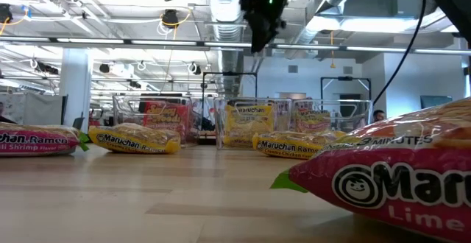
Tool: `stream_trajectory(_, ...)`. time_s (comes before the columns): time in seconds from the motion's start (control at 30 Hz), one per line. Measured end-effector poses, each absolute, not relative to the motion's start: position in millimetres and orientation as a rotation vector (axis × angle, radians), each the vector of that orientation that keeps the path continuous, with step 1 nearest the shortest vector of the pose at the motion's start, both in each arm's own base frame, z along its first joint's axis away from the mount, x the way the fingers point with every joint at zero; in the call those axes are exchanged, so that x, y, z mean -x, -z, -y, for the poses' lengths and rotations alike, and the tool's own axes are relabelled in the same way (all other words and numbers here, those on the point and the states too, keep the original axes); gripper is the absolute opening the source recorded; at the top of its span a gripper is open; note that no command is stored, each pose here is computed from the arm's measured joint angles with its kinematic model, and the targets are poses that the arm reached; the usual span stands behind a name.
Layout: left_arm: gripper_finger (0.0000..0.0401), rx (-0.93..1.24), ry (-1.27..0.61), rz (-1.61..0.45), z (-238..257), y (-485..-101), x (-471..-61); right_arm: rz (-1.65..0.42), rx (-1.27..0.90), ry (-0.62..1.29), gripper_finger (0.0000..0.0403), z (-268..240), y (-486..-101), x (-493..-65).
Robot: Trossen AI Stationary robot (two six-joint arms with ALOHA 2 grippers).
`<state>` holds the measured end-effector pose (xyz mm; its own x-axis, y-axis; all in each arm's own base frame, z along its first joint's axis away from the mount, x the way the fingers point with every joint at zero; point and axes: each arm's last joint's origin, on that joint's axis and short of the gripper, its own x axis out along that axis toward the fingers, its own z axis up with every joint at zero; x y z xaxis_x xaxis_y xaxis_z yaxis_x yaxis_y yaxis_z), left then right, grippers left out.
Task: Sort Maruchan noodles
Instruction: Put the green noodle pack into the right transparent bin
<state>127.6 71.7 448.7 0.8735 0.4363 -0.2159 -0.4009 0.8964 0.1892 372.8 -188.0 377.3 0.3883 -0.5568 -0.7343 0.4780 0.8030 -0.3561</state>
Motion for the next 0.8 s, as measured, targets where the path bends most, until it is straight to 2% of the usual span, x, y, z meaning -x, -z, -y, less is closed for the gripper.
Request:
stream_trajectory(0.13,0.0172,-0.139,-0.439,-0.261,-72,-448,-127,-0.940,0.078,0.644,0.0160,168,-408,-365)
stream_trajectory(0.27,0.0172,-0.138,-0.439,-0.262,-72,-448,-127,-0.981,0.072,0.625,0.0159,151,-419,-349)
stream_trajectory(0.43,0.0172,-0.137,-0.437,-0.262,-72,-448,-127,-1.149,-0.044,0.692,0.0152,141,-424,-312)
stream_trajectory(0.67,0.0172,-0.149,-0.435,-0.264,-72,-448,-127,-1.094,-0.144,0.778,0.0148,130,-437,-280)
stream_trajectory(0.8,0.0172,-0.128,-0.438,-0.259,-72,-448,-128,-1.138,-0.197,0.797,0.0148,117,-425,-259)
